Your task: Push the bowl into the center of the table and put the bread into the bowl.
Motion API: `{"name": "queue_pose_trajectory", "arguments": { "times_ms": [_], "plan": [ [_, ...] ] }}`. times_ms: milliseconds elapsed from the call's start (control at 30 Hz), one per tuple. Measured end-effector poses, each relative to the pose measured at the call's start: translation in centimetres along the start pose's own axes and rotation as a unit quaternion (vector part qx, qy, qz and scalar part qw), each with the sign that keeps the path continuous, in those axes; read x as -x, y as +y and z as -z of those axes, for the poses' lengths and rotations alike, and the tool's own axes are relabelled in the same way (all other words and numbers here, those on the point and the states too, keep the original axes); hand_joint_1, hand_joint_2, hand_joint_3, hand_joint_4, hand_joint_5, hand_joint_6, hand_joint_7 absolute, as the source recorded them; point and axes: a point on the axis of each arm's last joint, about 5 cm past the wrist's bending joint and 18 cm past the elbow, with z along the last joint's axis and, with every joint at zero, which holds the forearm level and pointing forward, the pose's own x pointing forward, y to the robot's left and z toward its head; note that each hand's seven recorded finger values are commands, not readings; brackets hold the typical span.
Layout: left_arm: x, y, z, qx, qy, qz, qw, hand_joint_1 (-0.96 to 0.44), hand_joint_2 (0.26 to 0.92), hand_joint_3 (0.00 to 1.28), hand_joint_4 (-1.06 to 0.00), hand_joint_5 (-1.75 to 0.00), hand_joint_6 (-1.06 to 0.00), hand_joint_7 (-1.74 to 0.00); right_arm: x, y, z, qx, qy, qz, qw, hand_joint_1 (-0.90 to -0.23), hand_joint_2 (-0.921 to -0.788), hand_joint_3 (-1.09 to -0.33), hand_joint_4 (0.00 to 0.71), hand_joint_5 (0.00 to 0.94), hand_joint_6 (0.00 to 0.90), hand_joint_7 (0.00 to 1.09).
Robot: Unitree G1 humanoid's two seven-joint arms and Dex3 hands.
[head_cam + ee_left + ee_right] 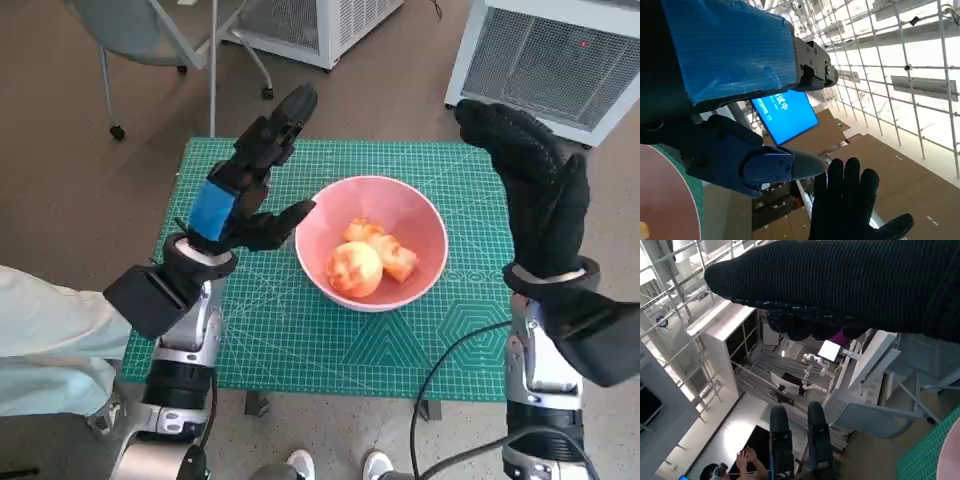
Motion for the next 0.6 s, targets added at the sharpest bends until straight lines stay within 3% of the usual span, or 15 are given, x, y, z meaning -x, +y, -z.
{"name": "queue_pose_trajectory", "arguments": {
  "times_ms": [600],
  "plan": [
    [0.34, -0.07, 0.26, 0.004, -0.001, -0.015, 1.0, -0.68, 0.921, 0.43, -0.15, 0.0, -0.23, -0.06, -0.4, 0.11, 0.13, -0.002, 0.001, -0.003, 1.0, -0.632, -0.921, -0.722, 0.255, 0.0, -0.001, 0.59]
  ]
}}
